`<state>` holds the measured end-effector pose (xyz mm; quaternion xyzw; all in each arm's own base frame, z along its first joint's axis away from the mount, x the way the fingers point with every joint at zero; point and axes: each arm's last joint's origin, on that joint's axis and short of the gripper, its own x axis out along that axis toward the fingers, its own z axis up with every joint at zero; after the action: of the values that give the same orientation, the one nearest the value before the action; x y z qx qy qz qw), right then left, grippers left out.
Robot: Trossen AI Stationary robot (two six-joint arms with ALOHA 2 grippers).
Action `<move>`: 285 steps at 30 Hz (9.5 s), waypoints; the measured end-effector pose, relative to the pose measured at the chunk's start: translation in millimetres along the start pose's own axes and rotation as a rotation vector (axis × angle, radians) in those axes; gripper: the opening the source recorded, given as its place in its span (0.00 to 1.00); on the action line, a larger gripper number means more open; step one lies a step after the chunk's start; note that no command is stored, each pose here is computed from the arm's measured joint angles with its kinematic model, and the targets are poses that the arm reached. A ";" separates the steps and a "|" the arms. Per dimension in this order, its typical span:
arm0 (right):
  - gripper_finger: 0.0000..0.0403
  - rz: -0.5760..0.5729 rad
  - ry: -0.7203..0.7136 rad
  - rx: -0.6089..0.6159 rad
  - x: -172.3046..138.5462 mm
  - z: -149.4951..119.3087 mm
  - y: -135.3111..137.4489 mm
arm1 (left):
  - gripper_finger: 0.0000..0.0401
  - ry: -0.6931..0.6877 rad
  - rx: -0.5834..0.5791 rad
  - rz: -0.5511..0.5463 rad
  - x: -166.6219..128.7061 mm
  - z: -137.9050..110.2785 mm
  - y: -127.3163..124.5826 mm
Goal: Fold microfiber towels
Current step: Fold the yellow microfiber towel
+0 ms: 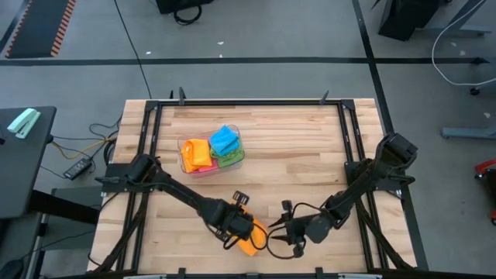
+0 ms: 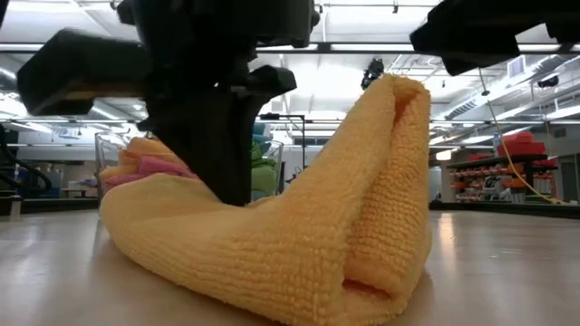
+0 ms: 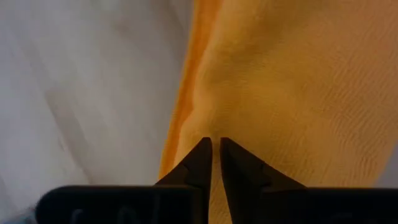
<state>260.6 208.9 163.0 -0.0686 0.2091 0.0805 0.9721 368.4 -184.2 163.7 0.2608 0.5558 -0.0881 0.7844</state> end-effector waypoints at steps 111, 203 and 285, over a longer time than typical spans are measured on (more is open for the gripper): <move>0.58 0.025 0.406 -0.513 91.0 11.5 46.6 | 0.11 -0.085 0.027 -0.020 -51.3 -38.9 4.4; 0.03 0.466 0.734 0.028 55.3 38.4 26.3 | 0.10 -0.504 -0.114 -0.095 -78.4 -75.0 -21.9; 0.39 0.384 0.699 0.279 98.0 39.1 -50.3 | 0.11 -0.501 -0.102 -0.100 -80.0 -75.9 -26.7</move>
<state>373.5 178.9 162.4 0.0807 0.5441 0.2031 0.8101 265.0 -180.5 210.2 0.1632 0.3602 -0.1601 0.9044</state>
